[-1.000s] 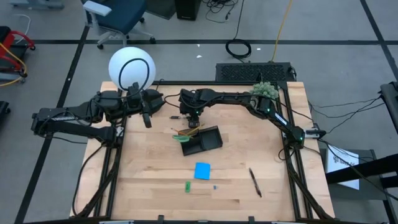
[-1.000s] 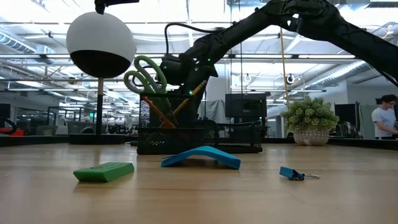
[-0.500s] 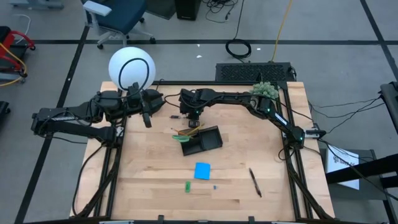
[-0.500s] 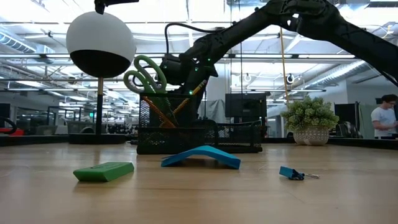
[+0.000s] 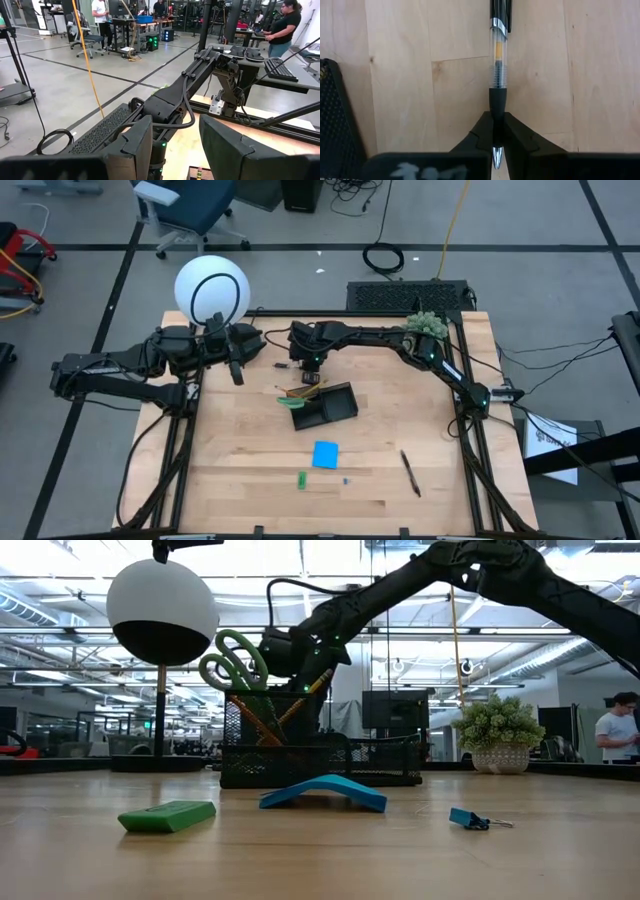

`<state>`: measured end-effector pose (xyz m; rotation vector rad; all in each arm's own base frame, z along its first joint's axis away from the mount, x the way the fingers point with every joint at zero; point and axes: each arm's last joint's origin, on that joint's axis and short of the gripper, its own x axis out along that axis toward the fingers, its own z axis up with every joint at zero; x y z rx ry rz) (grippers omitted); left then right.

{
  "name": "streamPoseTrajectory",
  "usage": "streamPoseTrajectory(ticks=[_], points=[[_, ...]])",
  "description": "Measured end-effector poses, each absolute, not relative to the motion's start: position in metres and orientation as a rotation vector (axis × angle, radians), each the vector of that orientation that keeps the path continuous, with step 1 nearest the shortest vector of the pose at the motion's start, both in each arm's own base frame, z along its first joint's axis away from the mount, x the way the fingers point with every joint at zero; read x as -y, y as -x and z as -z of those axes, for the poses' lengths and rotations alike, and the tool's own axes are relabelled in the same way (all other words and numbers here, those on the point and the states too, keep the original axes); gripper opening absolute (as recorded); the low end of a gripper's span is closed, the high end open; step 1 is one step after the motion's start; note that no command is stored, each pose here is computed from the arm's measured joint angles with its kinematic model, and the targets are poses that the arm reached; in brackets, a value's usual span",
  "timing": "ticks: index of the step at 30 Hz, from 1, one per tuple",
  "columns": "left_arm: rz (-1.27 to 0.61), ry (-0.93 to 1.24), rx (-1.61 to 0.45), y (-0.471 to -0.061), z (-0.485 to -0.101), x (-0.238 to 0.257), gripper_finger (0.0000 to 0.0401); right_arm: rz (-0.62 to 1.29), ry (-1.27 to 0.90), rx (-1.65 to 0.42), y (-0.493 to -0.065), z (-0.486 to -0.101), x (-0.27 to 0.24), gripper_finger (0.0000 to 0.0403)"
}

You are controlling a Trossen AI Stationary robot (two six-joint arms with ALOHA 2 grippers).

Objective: Pick and place office supplies into organizer
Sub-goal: Put the left black pen into the black desk organizer

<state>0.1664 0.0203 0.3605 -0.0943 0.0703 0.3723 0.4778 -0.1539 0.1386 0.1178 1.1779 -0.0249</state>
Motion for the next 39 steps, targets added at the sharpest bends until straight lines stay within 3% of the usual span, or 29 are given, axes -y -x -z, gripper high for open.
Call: streamPoseTrajectory(ticks=[22,39], points=[[-0.373,0.088,-0.068,-0.166,-0.361,-0.02,0.0159,0.072,-0.162,-1.135,-0.476,-0.156,0.157,0.0008],[-0.371,0.072,-0.044,-0.167,-0.363,-0.02,0.0159,0.076,-0.355,-1.09,-0.474,-0.168,0.156,0.0007]])
